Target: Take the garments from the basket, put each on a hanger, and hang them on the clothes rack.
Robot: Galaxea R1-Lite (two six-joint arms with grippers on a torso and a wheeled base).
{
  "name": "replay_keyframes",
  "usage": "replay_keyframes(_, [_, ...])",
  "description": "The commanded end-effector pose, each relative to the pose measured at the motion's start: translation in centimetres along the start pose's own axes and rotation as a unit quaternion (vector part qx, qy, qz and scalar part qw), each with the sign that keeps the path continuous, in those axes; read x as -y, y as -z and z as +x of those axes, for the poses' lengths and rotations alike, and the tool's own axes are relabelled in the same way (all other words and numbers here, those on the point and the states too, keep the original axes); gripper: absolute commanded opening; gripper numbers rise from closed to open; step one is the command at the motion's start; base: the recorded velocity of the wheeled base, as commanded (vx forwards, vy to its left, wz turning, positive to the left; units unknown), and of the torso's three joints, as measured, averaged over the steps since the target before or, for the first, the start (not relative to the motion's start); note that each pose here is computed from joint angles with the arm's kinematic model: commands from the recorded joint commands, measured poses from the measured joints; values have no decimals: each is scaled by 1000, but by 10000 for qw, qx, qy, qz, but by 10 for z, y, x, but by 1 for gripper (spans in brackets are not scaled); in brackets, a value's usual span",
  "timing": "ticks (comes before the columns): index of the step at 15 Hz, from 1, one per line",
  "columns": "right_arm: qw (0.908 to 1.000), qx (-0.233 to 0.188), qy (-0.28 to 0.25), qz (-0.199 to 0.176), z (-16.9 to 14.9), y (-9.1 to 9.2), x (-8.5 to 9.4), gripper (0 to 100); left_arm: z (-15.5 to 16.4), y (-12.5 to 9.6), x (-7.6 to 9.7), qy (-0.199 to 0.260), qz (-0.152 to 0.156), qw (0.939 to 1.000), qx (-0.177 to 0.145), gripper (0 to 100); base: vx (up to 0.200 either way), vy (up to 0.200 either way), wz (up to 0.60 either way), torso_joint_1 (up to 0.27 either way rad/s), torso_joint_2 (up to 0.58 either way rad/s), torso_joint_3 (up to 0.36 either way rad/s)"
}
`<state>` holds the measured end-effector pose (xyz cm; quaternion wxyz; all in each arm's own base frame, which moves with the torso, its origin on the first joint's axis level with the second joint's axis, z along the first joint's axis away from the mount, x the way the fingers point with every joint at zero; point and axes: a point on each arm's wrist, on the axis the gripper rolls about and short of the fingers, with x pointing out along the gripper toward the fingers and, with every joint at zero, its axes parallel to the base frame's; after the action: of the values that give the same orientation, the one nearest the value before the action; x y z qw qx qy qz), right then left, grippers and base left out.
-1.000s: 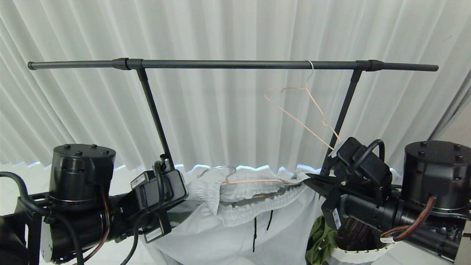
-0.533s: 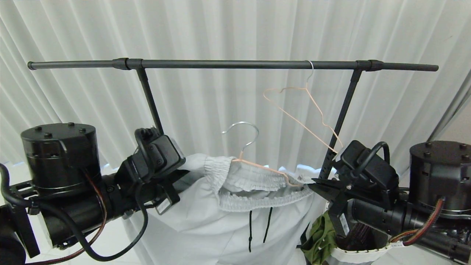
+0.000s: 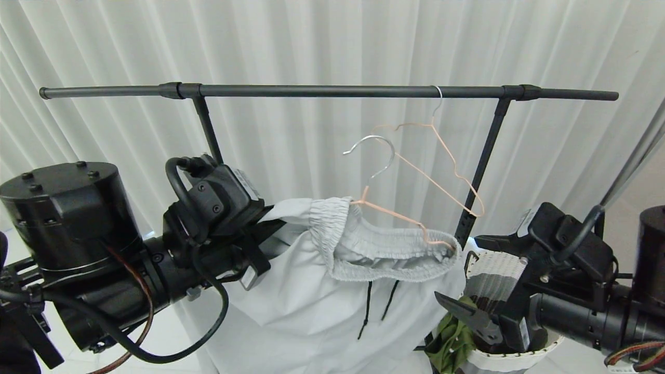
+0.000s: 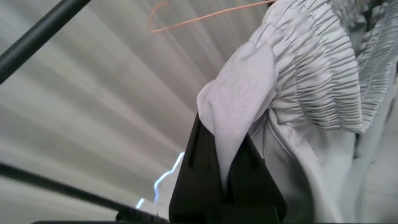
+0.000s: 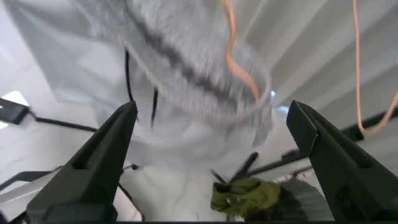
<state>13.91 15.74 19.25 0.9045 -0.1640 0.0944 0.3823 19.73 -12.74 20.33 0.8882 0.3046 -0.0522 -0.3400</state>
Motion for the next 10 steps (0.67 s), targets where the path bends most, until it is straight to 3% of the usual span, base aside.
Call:
replay_keyframes(1, [9999, 122, -75, 28, -3, -8, 5, 100, 0, -2, 4, 156, 11, 9998, 108, 0, 0, 0, 0, 0, 0, 0])
replay_keyframes(5, [9984, 109, -551, 64, -4, -35, 17, 100, 1, -2, 5, 360, 54, 9991, 232, 0, 0, 0, 0, 0, 0, 0])
replay_keyframes(10, [9907, -104, -1354, 24, 17, -44, 17, 100, -2, -6, 13, 496, 73, 9982, 329, 0, 0, 0, 0, 0, 0, 0])
